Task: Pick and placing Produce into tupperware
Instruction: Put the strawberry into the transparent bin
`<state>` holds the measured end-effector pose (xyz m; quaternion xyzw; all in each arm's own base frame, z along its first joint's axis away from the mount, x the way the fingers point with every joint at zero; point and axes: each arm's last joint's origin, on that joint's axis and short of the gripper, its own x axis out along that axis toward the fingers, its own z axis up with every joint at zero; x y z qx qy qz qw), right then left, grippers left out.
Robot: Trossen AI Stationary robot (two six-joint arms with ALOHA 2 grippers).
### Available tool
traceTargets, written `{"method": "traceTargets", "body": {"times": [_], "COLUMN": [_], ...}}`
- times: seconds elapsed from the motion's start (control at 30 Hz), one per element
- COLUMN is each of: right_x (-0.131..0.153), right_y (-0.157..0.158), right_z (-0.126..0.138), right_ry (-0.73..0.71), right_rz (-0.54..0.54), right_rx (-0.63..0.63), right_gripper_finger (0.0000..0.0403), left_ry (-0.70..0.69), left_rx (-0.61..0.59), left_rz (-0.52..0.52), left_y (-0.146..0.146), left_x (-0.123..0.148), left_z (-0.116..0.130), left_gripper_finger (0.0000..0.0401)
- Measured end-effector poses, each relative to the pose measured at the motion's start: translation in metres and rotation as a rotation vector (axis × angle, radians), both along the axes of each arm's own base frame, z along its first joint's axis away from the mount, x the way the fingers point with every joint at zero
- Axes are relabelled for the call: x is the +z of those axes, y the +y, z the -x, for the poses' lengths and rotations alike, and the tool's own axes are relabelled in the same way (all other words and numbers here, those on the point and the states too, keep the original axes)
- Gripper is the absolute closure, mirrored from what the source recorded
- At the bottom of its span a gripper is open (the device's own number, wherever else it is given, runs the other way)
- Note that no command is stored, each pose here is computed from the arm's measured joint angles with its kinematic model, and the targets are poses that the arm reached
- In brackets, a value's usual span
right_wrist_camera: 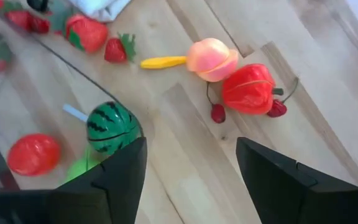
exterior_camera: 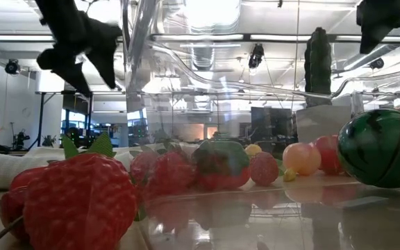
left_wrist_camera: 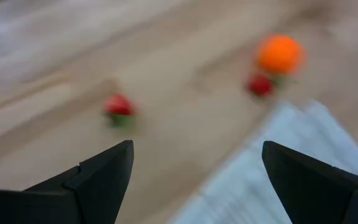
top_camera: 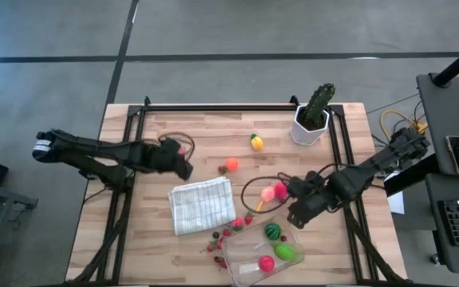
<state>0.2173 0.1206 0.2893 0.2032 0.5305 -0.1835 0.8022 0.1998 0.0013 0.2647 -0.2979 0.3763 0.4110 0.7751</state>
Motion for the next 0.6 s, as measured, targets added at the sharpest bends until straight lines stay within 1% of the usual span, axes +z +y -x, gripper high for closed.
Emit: {"method": "traceTargets", "body": {"times": [0.1, 0.2, 0.3, 0.43, 0.6], "right_x": [0.003, 0.002, -0.001, -0.007, -0.010], "right_y": [-0.003, -0.005, -0.005, -0.005, -0.004], "right_z": [0.004, 0.006, 0.006, 0.006, 0.008], "right_ry": [-0.025, -0.029, -0.015, 0.002, 0.008], "right_rz": [-0.004, -0.005, 0.004, 0.012, 0.003], "right_rx": [-0.040, -0.069, -0.071, -0.078, -0.117], "right_gripper_finger": [0.0161, 0.0161, 0.0161, 0.0161, 0.0161], "left_ry": [0.103, 0.182, 0.192, 0.194, 0.307], "left_rx": [0.084, 0.098, 0.074, 0.024, -0.019], "left_rz": [-0.011, 0.047, 0.128, 0.171, 0.255], "left_y": [0.028, 0.053, 0.075, 0.098, 0.113], "left_x": [-0.005, -0.011, -0.019, -0.035, -0.064], "left_z": [0.007, 0.009, 0.004, -0.009, -0.019], "left_gripper_finger": [0.0060, 0.0060, 0.0060, 0.0060, 0.0060]}}
